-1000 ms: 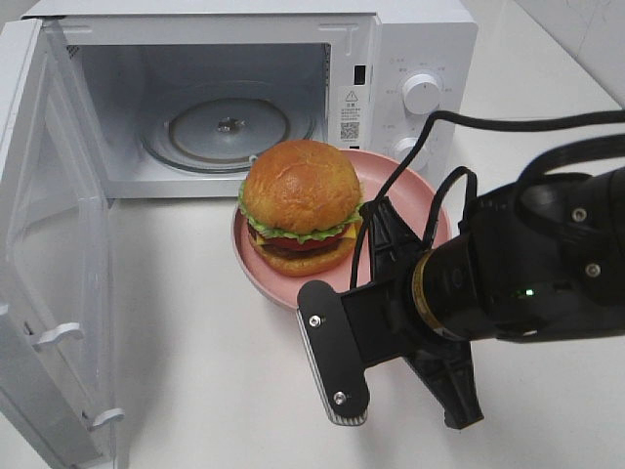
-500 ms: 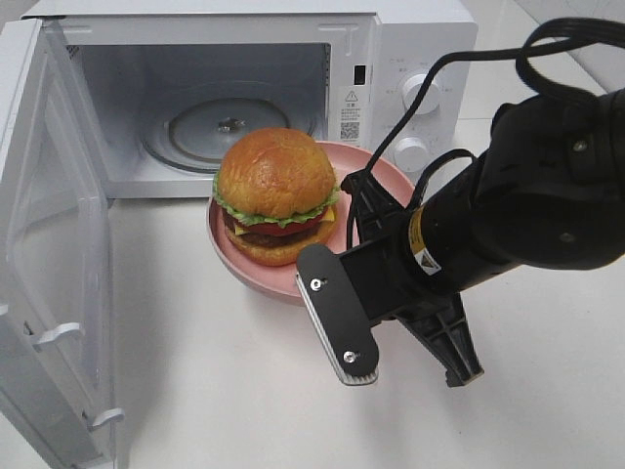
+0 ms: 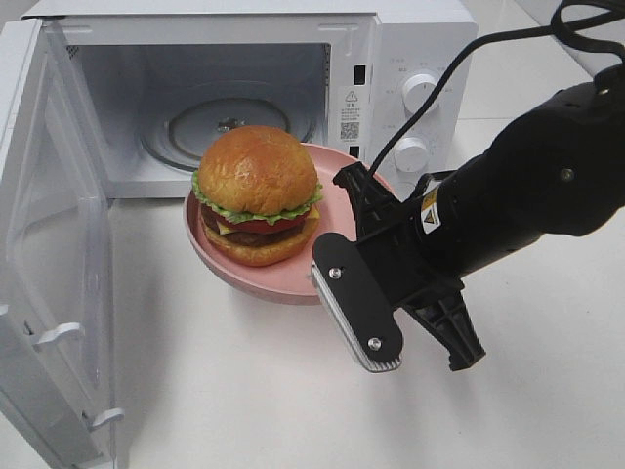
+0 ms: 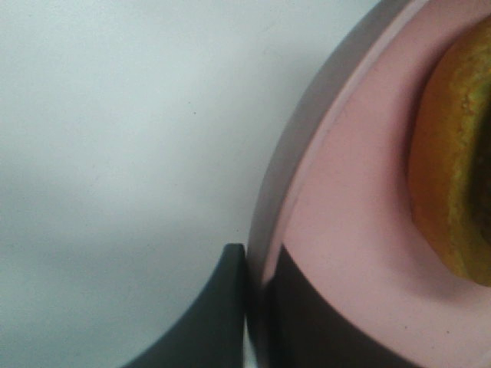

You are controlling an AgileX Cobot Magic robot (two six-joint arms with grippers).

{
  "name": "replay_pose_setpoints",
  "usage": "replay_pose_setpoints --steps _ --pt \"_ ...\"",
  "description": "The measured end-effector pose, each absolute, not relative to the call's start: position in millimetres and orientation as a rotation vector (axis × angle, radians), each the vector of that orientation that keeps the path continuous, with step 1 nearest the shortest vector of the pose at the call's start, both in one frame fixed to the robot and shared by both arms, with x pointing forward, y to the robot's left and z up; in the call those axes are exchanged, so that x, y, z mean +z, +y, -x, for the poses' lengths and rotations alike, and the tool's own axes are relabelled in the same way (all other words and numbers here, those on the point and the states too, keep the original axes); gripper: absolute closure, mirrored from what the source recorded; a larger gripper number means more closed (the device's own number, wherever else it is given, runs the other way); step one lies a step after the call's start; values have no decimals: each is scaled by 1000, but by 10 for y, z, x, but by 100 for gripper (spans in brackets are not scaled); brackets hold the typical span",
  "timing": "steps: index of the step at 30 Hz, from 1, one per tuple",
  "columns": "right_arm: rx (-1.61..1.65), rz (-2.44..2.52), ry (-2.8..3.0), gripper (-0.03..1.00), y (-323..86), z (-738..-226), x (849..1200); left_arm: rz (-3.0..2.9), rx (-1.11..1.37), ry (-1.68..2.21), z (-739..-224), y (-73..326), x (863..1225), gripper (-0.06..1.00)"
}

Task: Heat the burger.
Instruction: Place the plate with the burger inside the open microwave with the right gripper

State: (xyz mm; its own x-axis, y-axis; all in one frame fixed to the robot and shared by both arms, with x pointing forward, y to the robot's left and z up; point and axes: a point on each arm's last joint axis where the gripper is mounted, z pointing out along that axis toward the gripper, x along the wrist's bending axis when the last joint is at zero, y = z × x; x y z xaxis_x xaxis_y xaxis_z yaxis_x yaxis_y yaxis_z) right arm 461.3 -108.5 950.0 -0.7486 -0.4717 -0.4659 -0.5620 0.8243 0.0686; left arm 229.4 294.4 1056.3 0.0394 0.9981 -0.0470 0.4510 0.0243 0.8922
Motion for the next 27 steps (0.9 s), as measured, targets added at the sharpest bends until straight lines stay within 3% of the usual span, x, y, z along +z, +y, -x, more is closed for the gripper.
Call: replay_pose_setpoints --steps 15,27 --pt "263 803 2527 92 -1093 -4661 9509 -1536 886 1520 -2294 2944 10563 -4" --pt "244 689 2531 92 -879 -4981 9502 -1536 886 1520 -2294 2944 10563 -4"
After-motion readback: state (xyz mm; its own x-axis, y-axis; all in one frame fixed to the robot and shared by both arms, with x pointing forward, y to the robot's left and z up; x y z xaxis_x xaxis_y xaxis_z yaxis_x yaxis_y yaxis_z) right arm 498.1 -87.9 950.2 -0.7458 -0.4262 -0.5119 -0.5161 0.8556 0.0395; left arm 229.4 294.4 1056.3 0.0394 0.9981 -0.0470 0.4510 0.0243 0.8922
